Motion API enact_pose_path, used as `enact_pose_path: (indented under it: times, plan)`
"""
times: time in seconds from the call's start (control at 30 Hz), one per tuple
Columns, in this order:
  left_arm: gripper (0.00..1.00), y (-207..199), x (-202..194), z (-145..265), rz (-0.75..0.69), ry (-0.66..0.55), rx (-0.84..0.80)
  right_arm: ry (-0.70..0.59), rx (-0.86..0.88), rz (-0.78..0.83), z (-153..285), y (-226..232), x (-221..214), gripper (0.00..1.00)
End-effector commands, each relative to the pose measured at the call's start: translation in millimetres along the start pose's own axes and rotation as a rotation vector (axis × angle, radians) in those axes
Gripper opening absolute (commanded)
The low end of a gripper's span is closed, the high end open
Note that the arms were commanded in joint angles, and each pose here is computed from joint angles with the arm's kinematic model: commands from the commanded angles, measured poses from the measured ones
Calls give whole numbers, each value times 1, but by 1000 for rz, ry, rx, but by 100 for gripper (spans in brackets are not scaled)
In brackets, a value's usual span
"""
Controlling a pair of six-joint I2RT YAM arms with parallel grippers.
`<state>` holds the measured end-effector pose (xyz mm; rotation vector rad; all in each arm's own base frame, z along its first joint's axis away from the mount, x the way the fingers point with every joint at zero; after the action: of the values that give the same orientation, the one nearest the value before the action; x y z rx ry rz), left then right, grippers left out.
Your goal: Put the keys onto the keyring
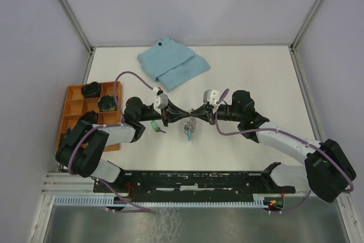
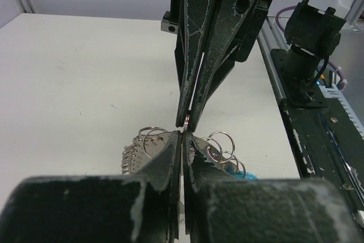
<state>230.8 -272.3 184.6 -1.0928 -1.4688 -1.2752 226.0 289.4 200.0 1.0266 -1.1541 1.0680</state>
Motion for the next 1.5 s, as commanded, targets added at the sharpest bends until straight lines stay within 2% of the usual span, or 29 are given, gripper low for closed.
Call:
enact_pose_path:
  times: [0.0, 0.1, 0.17, 0.23, 0.4, 0.6, 0.77, 1.03, 1.47]
  plan:
    - [3, 1, 15, -7, -43, -38, -33, -70, 34, 45, -4, 2, 24, 1]
    - [3, 2, 14, -6, -37, -23, -21, -47, 16, 34, -1, 1, 24, 4]
    - [3, 6, 13, -5, -45, 11, 3, -7, -9, 30, 5, 0, 22, 13]
    - [3, 11, 10, -2, -58, 78, 26, 44, -29, 22, 11, 1, 20, 20]
    - [3, 20, 12, 7, -97, 219, 86, 122, -137, 4, 30, -4, 23, 31]
    - [3, 19, 17, 3, -115, 372, 73, 187, -188, 57, 43, -9, 35, 40]
    - [3, 16, 23, -2, -108, 450, 28, 219, -127, 136, 35, -12, 41, 43]
    - [3, 14, 27, -6, -97, 525, 8, 193, -14, 148, 13, -11, 32, 43]
    - [3, 7, 32, -12, -96, 520, -25, 184, 79, 117, 0, -6, 24, 35]
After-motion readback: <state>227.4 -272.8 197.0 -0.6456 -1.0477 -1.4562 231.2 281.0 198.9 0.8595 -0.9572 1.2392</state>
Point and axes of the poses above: each gripper's point midway between its finger pads, its own z axis back along the fingers, its own y axis along the line the jaws close on, x = y × z, the point moved 2 cm from there along z, back along the fingers, and after that the axes turned 12 degrees about -z, right-handed, at the moved point
